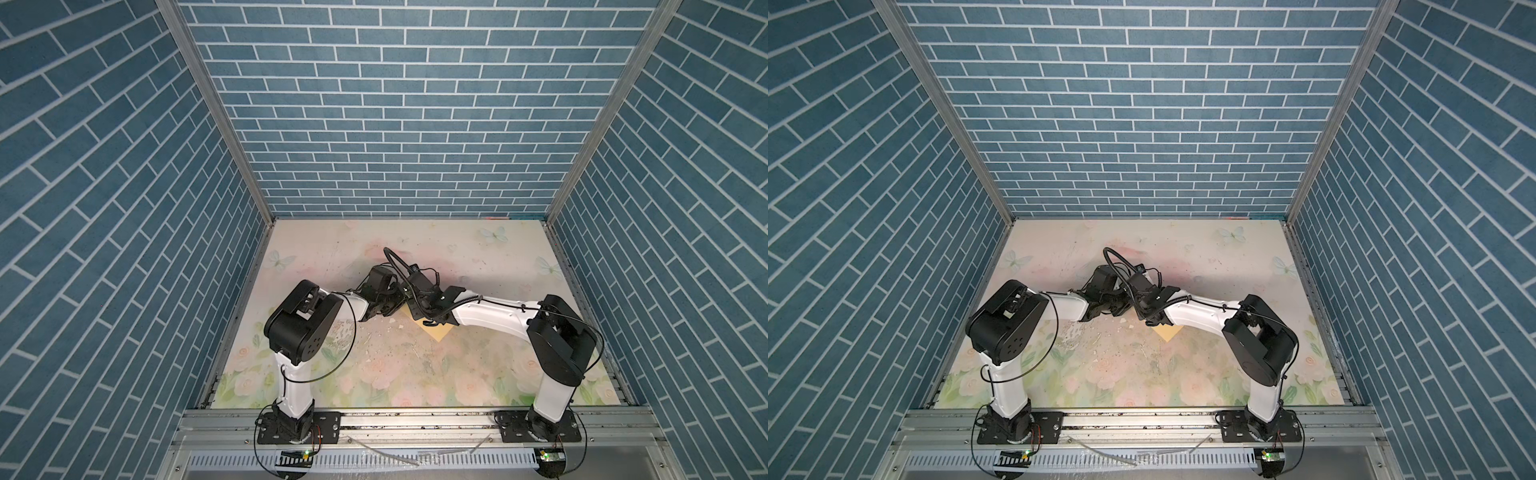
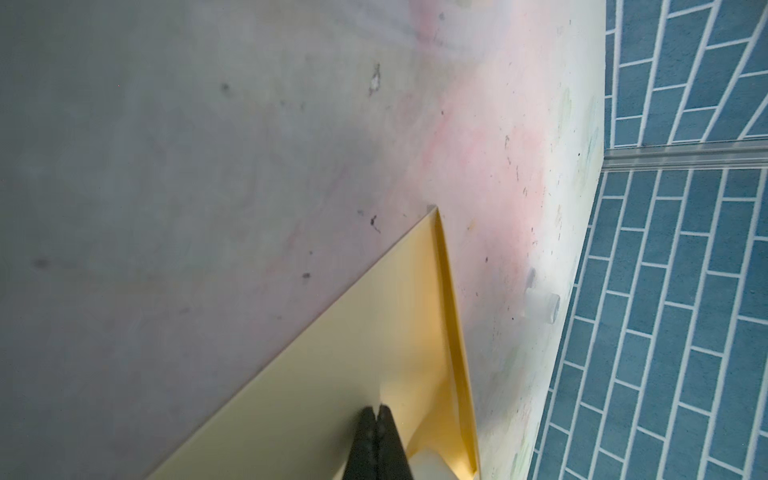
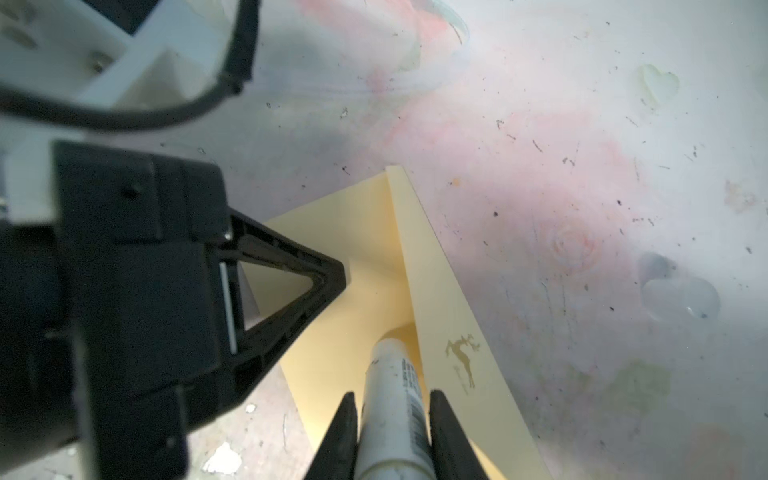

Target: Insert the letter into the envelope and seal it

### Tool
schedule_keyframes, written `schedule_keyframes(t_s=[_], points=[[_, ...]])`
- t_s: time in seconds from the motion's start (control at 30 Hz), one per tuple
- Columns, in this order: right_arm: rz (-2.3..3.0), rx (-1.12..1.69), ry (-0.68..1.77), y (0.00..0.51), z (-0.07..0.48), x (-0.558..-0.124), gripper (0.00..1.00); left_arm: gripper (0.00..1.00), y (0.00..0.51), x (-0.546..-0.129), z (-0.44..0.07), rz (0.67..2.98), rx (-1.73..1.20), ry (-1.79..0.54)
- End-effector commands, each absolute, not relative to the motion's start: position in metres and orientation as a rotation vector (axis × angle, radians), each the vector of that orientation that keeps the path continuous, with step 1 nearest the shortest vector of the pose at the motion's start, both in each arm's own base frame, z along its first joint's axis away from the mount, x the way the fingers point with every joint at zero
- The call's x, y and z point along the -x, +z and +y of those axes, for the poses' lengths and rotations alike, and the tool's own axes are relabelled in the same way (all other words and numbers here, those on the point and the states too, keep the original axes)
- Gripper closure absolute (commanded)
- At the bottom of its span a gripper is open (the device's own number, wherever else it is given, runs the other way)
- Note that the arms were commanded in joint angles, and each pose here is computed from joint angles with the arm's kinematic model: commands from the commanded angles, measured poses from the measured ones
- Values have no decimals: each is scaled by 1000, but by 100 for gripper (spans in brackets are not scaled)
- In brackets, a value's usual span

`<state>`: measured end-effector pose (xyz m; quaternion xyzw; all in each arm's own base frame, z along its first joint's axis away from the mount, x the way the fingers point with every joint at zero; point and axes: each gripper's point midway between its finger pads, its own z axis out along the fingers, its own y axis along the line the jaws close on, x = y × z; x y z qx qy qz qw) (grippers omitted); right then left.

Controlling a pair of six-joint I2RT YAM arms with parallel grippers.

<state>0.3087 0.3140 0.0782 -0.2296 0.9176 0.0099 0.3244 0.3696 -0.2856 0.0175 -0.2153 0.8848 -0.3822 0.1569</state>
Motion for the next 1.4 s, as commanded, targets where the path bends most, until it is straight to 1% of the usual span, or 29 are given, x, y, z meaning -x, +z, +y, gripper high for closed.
schedule_keyframes(t_s=[0.0,0.4,0.53,0.73,0.83,0.97,1.37], points=[[2459,698,-120,68,283,-290,100,100,-63,-318,-244,2794,763,-762],[2520,761,-133,66,269,-270,100,100,-70,-316,-243,2804,773,-752],[2450,711,-115,82,279,-285,100,100,-70,-316,-244,2802,776,-763],[2269,592,80,131,317,-313,100,100,-69,-317,-245,2802,775,-768],[2207,586,110,143,327,-321,100,100,-69,-317,-245,2803,775,-767],[2185,625,94,141,336,-328,100,100,-69,-317,-245,2801,776,-768],[2158,742,12,118,360,-330,100,100,-70,-317,-246,2802,779,-776]])
